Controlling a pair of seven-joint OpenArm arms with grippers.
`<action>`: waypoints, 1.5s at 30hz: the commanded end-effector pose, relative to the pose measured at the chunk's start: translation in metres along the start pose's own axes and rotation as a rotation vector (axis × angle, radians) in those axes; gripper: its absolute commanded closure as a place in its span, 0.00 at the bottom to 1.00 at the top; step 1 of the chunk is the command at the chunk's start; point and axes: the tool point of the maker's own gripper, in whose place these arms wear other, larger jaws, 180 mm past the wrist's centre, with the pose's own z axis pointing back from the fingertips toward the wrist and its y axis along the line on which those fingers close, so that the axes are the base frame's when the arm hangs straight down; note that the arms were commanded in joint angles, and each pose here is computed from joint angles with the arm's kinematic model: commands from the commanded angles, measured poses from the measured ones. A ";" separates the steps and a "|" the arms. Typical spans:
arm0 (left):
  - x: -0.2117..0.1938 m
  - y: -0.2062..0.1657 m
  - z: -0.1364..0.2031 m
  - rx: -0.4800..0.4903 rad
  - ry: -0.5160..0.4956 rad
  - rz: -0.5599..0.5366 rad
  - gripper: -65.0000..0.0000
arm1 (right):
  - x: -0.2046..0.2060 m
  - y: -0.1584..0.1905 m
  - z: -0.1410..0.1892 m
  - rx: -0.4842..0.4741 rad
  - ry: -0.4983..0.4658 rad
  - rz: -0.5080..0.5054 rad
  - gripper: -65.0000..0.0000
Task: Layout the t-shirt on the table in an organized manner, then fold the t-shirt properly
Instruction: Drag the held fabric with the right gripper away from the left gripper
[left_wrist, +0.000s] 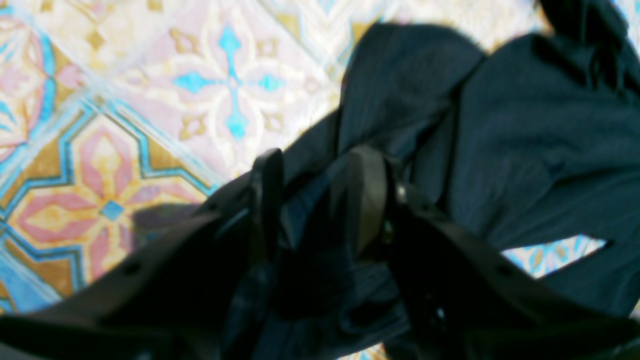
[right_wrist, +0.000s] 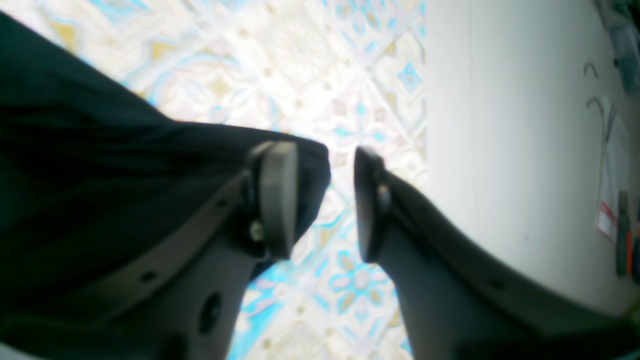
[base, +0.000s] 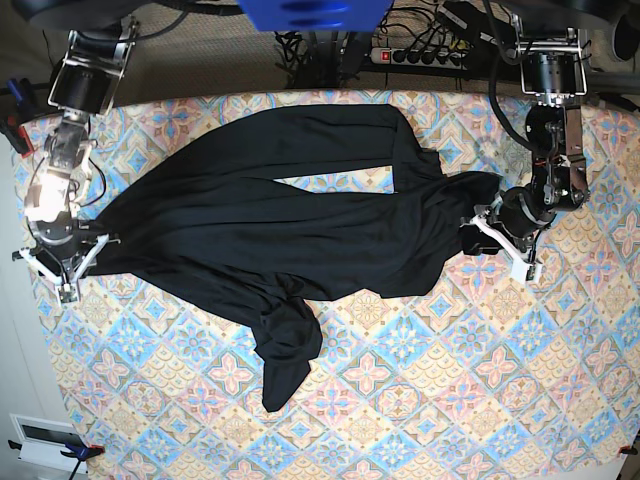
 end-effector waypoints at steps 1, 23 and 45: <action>0.020 0.000 0.006 -0.006 -0.058 -0.017 0.69 | 0.024 -0.006 0.004 -0.009 -0.070 0.012 0.69; 0.008 0.003 0.007 -0.002 -0.036 -0.005 0.69 | 0.071 0.135 -0.033 0.449 -0.085 0.370 0.60; 0.005 -0.008 0.001 -0.024 -0.039 0.010 0.69 | -0.005 0.178 -0.053 0.601 0.037 0.402 0.79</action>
